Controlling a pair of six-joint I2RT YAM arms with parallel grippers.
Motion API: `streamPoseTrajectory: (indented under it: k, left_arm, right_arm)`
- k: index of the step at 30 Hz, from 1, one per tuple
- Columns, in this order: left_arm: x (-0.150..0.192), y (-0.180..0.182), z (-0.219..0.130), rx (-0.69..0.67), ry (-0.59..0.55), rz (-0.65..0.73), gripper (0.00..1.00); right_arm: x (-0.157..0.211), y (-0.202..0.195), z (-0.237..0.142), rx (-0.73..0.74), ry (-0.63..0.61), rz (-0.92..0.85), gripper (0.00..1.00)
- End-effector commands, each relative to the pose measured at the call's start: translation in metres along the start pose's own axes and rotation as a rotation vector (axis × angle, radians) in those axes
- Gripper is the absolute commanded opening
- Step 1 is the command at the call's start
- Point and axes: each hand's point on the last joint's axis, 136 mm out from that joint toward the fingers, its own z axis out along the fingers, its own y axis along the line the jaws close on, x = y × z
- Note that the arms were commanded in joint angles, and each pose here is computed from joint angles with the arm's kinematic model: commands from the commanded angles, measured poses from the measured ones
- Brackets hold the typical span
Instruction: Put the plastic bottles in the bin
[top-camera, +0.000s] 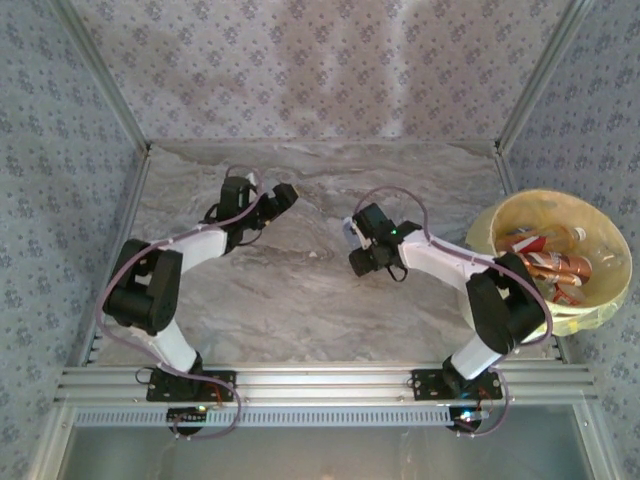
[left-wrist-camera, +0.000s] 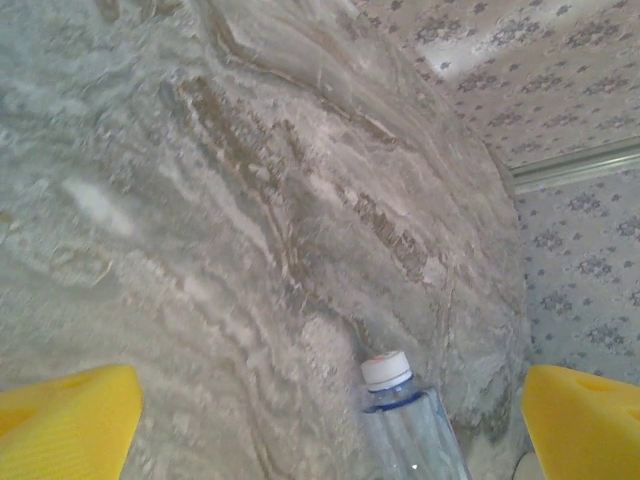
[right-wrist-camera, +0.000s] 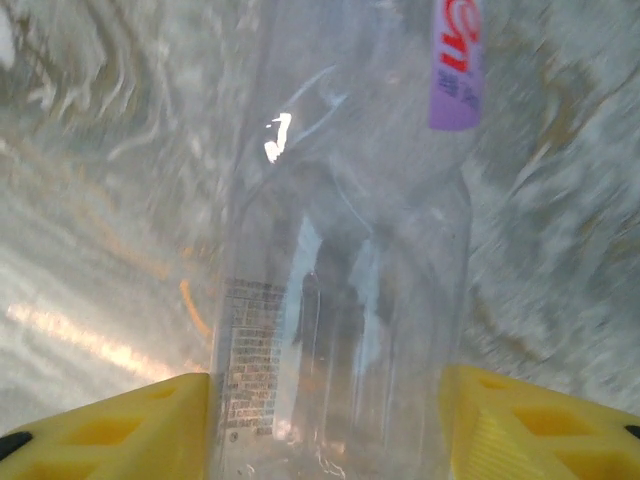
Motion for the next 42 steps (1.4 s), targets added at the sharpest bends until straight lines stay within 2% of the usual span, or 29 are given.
streamPoseTrajectory:
  k: [1,5,11,15,17,20,25,29,30,34,37,42]
  left_arm:
    - [-0.002,0.003,-0.016,-0.037,-0.034,0.031,0.98]
    - [-0.003,0.007,-0.025,-0.068,-0.054,0.041,0.98]
    - [-0.003,0.007,-0.025,-0.072,-0.052,0.040,0.98]
    - [-0.002,0.010,-0.024,-0.080,-0.048,0.041,0.98]
    - [-0.001,0.012,-0.026,-0.093,-0.047,0.043,0.98]
    - [-0.002,0.015,-0.029,-0.114,-0.055,0.053,0.98]
    - [-0.002,0.015,-0.034,-0.121,-0.062,0.063,0.98]
    - [-0.001,0.013,-0.037,-0.113,-0.061,0.075,0.98]
    - [-0.002,0.010,-0.038,-0.105,-0.061,0.081,0.98]
    - [-0.003,0.000,-0.044,-0.081,-0.063,0.108,0.98]
    - [-0.006,-0.004,-0.052,-0.081,-0.079,0.128,0.98]
    - [-0.012,-0.009,-0.064,-0.086,-0.117,0.149,0.98]
  right_arm:
    - [0.018,0.007,0.001,-0.033,0.029,0.064,0.67]
    - [0.019,0.004,0.004,-0.010,0.036,0.088,0.72]
    - [-0.013,0.006,0.018,-0.002,-0.007,0.138,0.84]
    - [-0.025,-0.005,0.036,0.089,0.044,0.120,0.85]
    - [-0.025,-0.009,0.045,0.122,0.082,0.117,0.81]
    - [-0.033,-0.009,0.049,0.140,0.088,0.119,0.70]
    - [-0.035,-0.015,0.045,0.176,0.077,0.125,0.59]
    - [-0.050,-0.021,0.018,0.196,-0.029,0.129,0.51]
    - [-0.041,-0.022,0.016,0.197,-0.031,0.121,0.49]
    - [-0.056,-0.024,-0.026,0.187,-0.175,0.112,0.46]
    - [-0.066,-0.028,-0.065,0.194,-0.279,0.110,0.45]
    - [-0.080,-0.045,-0.156,0.222,-0.495,0.129,0.44]
